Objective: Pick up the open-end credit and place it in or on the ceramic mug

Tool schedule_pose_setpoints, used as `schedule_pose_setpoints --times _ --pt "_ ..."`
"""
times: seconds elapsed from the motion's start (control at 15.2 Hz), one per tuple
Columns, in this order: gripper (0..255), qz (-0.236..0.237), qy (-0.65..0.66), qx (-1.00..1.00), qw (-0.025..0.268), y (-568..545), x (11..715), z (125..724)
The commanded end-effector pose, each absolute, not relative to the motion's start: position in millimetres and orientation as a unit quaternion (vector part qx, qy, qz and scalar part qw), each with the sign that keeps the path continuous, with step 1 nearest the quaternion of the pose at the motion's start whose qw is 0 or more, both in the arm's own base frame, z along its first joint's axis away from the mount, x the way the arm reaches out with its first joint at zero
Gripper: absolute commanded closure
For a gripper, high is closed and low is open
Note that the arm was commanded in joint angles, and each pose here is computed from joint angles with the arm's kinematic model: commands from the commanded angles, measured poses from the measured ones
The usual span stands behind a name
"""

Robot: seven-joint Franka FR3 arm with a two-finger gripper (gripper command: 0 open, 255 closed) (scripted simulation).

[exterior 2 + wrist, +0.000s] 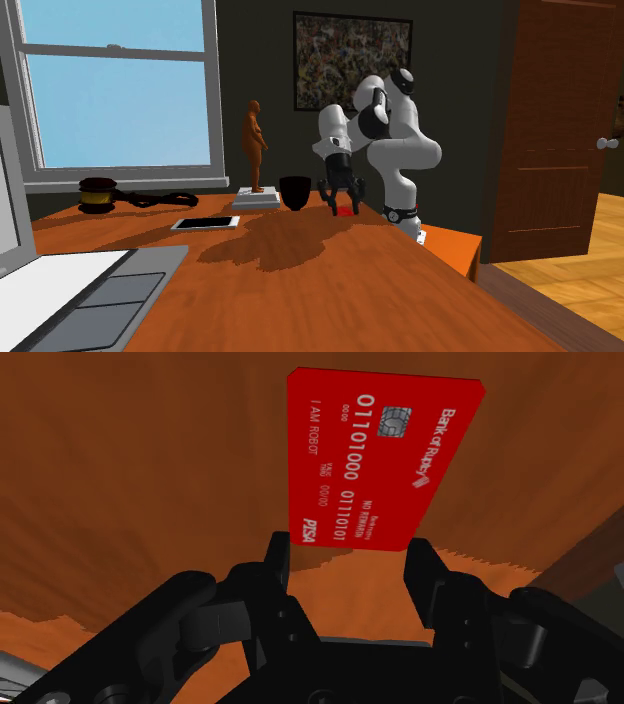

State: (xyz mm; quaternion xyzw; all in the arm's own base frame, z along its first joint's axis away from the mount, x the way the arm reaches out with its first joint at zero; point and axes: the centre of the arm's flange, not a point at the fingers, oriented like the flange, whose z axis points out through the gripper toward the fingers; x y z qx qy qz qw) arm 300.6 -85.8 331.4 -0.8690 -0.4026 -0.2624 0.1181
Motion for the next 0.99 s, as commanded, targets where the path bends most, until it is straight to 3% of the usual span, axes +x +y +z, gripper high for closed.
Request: schedule_pose_setpoints --times 0.0,0.92 --pt "255 -0.262 -0.403 -0.869 0.118 -86 300 342" --pt "255 -0.262 -0.403 -0.869 0.118 -86 300 416"
